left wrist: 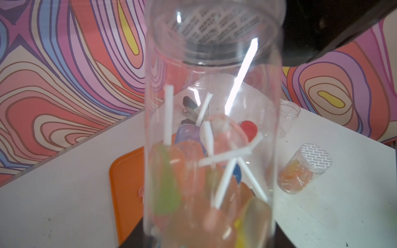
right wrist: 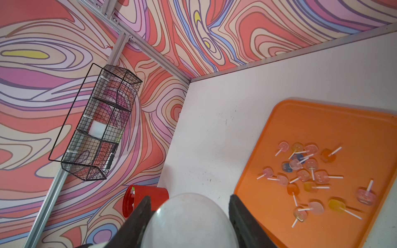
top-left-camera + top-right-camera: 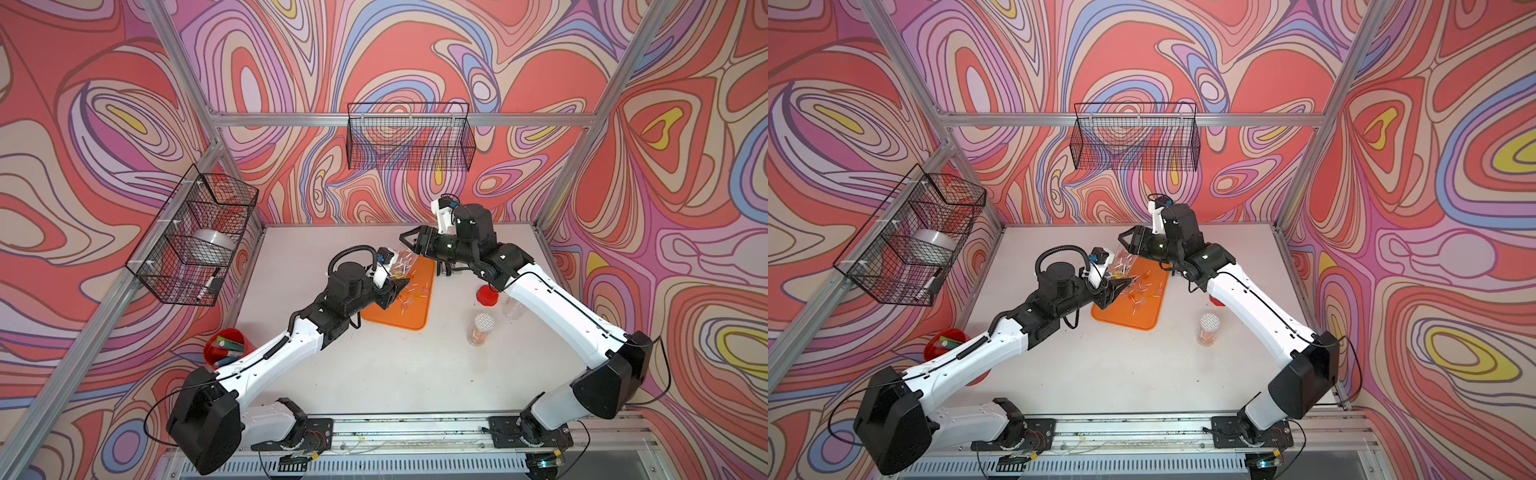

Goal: Pour the candies out of the jar
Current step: Unscrew the lid from the jar.

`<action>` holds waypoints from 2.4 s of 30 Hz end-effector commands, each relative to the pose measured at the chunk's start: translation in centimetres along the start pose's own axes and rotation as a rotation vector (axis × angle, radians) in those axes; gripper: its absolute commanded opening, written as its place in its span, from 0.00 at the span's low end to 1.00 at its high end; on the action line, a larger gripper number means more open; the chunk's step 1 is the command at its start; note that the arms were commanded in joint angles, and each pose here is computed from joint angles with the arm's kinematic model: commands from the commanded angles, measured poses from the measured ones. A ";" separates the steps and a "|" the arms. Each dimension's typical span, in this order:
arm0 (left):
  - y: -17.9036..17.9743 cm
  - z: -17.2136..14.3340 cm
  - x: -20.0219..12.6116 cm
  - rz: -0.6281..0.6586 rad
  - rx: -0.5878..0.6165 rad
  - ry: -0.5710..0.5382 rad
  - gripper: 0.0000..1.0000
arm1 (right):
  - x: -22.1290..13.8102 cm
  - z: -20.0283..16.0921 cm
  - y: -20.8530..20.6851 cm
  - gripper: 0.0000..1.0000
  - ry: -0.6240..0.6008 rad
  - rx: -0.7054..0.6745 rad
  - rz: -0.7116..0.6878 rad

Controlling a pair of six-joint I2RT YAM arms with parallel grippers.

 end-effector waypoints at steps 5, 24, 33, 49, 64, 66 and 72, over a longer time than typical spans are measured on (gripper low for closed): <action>-0.4 2.1 -0.2 -0.031 0.017 -0.068 0.00 | -0.2 -0.4 0.2 0.51 0.021 -0.054 0.012; -2.3 6.0 -3.9 -0.507 -0.131 -0.297 0.00 | -5.2 -2.8 4.2 0.39 0.217 -0.376 0.426; -2.3 5.4 -3.5 -0.504 -0.143 -0.271 0.00 | -6.0 -1.4 3.9 0.39 0.232 -0.314 0.503; -1.2 3.4 -1.9 -0.391 -0.125 -0.153 0.00 | -4.7 -0.1 3.1 0.39 0.231 -0.268 0.354; -0.7 2.5 -1.2 -0.346 -0.117 -0.125 0.00 | -4.6 1.0 1.8 0.38 0.200 -0.323 0.188; -0.7 2.5 -1.0 -0.348 -0.121 -0.122 0.00 | -4.8 1.2 1.6 0.39 0.182 -0.343 0.167; -0.8 2.8 -1.0 -0.364 -0.130 -0.133 0.00 | -4.8 0.6 1.6 0.40 0.217 -0.395 0.194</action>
Point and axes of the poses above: each gripper's point midway between its finger pads, its own x axis out along the fingers, its own y axis along the line the jaws close on, z = x × y, the point moved 4 cm from there along -x, back along the fingers, and after that the axes turned 12 degrees about x, right-handed, at the moved point
